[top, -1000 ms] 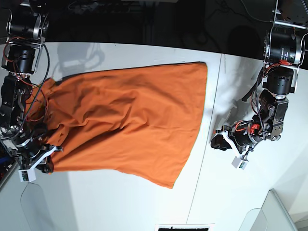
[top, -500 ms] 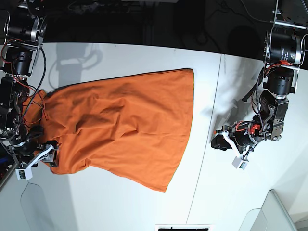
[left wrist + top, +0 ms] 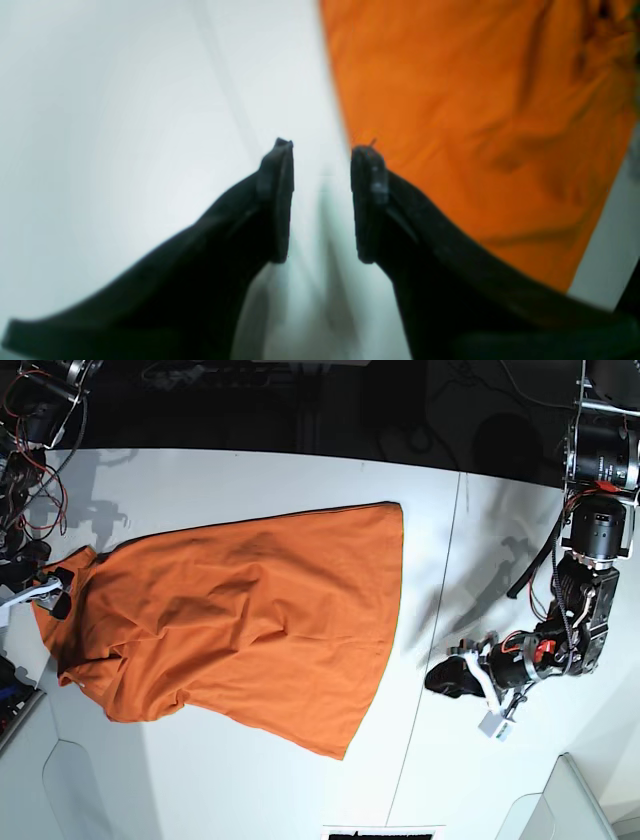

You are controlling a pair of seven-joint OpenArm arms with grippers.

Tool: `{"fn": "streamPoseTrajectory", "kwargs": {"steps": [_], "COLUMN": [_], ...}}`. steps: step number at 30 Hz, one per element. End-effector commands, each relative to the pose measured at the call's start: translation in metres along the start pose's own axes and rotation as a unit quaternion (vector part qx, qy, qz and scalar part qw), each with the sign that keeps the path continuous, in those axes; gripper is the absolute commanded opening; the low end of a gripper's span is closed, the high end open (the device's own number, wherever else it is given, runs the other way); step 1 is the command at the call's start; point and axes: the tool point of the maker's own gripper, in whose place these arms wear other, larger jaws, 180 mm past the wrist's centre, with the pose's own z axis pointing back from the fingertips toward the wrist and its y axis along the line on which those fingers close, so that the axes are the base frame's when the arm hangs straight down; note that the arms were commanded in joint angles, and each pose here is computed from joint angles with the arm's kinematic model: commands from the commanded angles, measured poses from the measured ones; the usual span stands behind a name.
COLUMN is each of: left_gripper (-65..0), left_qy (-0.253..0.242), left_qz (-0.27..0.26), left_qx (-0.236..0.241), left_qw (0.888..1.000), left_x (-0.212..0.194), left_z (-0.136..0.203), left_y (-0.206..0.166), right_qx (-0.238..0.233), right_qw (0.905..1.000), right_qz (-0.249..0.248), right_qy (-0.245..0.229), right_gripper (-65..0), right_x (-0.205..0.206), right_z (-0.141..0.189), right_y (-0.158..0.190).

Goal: Layout the t-shirt on the table in an organized manner, then fold the t-shirt properly
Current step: 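Grasp the shirt hem with the left gripper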

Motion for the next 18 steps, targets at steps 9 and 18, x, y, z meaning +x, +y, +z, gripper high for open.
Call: {"fn": "streamPoseTrajectory", "kwargs": {"steps": [9,18], "left_gripper": [-45.1,-65.0], "left_qy": [-0.067,-0.021], "left_qz": [-0.087,-0.047], "left_qx": [0.0,0.005], "left_qw": [0.994,0.999], "left_x": [0.038,0.003], "left_z": [-0.066,-0.112], "left_y": [-0.059,-0.076], "right_qx": [0.02,0.02], "right_qw": [0.9986,0.9985], "right_qz": [0.0,0.04], "right_qy": [-0.049,-0.031], "right_gripper": [-28.3,-65.0], "right_x": [0.028,0.022], "right_z": [0.007,0.003], "right_y": [0.001,0.003]}}
